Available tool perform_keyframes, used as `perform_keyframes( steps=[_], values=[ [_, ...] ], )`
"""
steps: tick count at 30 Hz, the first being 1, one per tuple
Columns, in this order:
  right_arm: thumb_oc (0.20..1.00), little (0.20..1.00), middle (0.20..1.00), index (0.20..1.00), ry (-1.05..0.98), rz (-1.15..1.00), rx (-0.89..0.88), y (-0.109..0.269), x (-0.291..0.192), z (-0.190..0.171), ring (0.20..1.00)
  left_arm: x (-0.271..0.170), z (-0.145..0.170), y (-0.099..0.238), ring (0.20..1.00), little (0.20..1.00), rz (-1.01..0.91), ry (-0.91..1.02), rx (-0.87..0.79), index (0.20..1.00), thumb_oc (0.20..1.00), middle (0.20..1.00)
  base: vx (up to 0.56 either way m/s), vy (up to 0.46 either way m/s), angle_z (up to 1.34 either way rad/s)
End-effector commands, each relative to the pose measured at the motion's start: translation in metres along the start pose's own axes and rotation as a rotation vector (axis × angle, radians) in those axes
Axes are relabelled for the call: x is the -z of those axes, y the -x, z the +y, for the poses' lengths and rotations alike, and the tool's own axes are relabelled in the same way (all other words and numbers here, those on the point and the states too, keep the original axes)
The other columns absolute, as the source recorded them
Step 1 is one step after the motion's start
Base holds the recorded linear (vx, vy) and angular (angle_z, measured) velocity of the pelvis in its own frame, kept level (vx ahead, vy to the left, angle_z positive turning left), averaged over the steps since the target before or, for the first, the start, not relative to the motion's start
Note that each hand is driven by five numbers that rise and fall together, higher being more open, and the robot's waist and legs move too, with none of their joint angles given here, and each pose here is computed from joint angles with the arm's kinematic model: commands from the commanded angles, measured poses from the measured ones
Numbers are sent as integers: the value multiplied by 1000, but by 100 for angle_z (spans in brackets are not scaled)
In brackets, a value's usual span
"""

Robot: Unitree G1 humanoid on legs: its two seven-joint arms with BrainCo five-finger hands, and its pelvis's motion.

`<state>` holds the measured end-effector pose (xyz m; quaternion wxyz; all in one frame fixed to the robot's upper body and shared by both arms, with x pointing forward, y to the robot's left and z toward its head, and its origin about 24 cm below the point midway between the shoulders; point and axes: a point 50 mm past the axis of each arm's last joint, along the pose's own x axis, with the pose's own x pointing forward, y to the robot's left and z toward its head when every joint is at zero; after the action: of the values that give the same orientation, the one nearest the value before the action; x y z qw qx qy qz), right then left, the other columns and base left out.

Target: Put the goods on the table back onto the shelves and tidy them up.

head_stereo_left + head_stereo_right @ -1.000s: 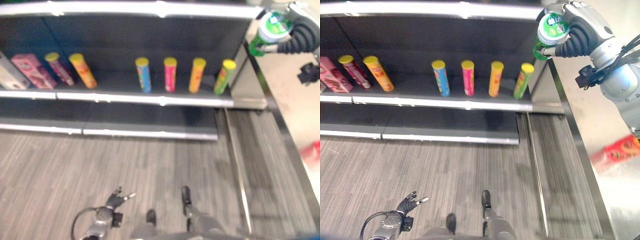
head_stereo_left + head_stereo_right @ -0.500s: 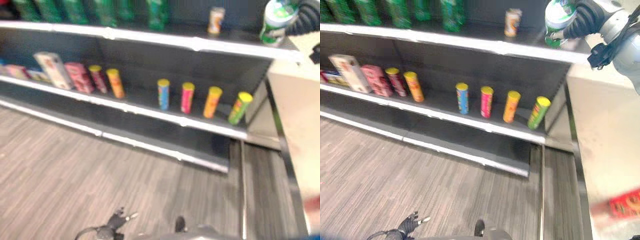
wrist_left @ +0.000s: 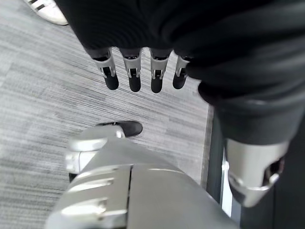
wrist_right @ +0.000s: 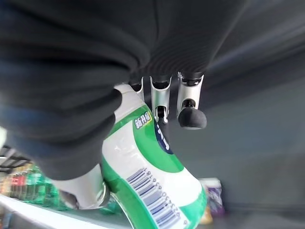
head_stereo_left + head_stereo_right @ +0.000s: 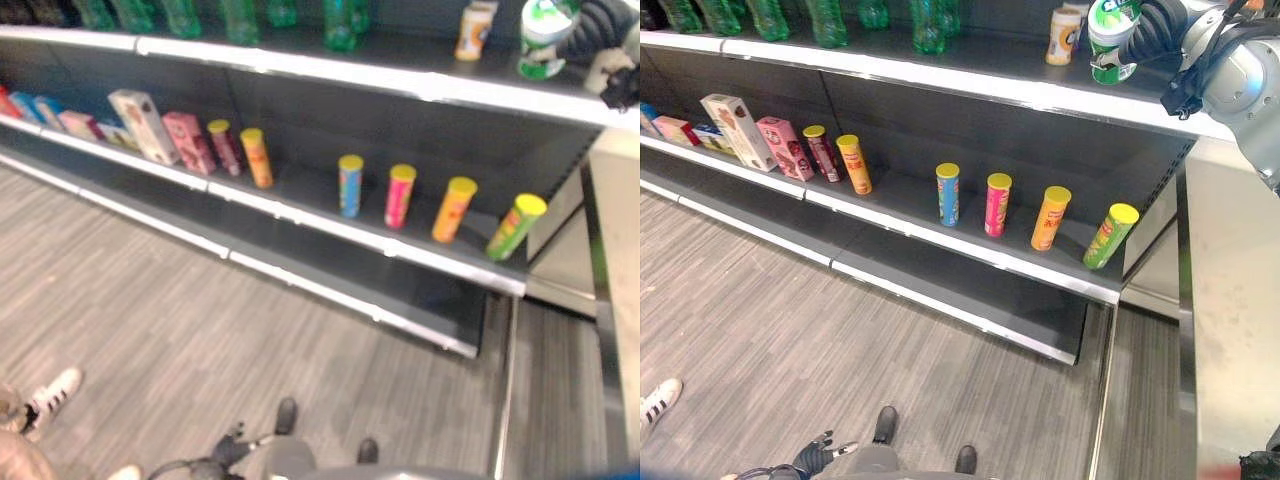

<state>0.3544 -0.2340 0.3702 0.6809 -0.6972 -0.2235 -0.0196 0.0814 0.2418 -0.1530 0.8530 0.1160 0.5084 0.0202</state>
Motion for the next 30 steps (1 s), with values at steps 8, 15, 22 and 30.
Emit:
perform_keyframes(
  steps=[8, 15, 22, 30],
  values=[
    [200, 200, 200, 200, -64, -20, 236, -6, -11, -48, 200, -32, 70, 2, 1000, 1000, -109, 21, -228, 1000, 1000, 1000, 41, 261, -84],
    [200, 200, 200, 200, -103, -31, 239, -16, -19, -54, 200, -32, 69, 0, 1000, 1000, -92, -27, -209, 1000, 1000, 1000, 17, 134, -10],
    [200, 200, 200, 200, -137, -50, 224, -24, -28, -57, 200, -41, 50, -7, 1000, 1000, -102, -55, -150, 1000, 1000, 1000, 56, 54, 2],
    [200, 200, 200, 200, -169, -83, 216, -27, -36, -54, 200, -44, 38, -9, 1000, 1000, -110, -58, -121, 1000, 1000, 1000, 45, -17, 15]
  ],
)
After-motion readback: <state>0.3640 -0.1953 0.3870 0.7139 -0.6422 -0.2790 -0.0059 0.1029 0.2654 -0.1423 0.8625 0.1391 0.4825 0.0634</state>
